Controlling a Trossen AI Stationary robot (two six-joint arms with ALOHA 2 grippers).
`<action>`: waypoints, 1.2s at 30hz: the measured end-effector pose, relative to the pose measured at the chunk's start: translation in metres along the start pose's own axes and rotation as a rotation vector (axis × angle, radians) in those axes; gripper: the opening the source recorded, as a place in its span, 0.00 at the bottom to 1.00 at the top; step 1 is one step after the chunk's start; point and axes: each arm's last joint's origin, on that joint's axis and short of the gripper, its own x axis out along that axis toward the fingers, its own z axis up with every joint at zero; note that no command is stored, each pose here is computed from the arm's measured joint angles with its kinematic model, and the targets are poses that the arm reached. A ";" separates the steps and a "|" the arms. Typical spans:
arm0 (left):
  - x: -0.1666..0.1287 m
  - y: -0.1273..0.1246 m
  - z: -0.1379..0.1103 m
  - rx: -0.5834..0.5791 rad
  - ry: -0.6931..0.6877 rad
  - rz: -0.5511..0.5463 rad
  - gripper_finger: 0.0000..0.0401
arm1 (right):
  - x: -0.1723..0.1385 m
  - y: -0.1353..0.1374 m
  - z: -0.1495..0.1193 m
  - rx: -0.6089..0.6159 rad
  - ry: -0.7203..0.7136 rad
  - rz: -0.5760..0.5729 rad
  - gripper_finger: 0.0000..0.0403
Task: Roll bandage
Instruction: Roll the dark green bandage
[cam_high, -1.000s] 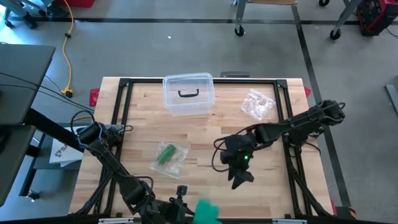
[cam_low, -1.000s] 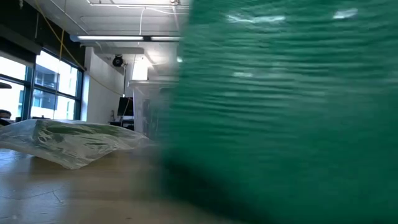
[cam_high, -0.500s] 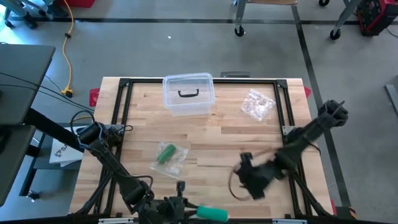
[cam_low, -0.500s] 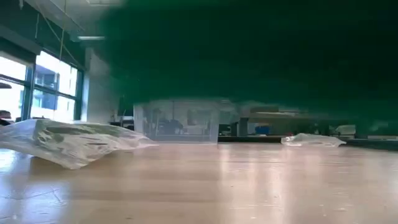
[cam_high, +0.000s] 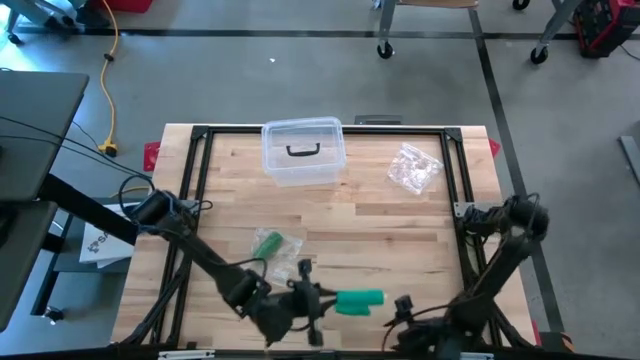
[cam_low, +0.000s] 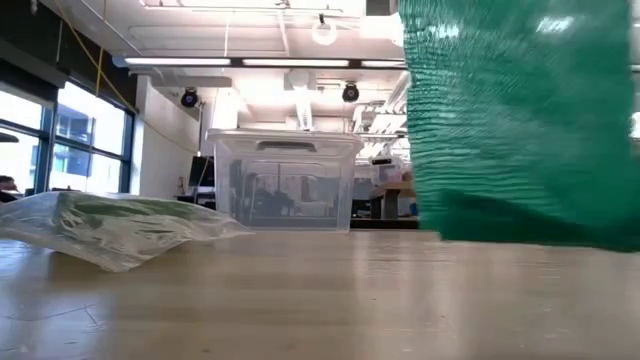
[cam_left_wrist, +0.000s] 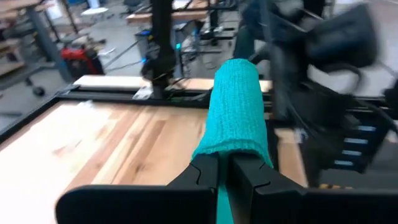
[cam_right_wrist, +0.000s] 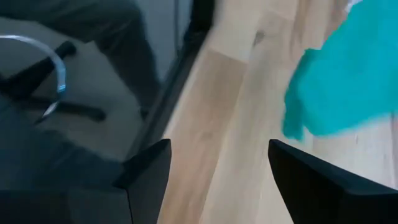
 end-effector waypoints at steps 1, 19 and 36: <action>0.004 0.004 -0.002 -0.012 0.007 0.011 0.01 | 0.008 -0.002 0.000 0.009 -0.010 -0.024 0.64; 0.028 0.030 -0.025 -0.076 0.084 0.071 0.01 | 0.058 -0.059 -0.009 -0.028 0.193 -0.283 0.22; 0.027 0.030 -0.026 -0.067 0.091 0.075 0.01 | 0.077 -0.107 -0.003 -0.050 0.320 -0.265 0.17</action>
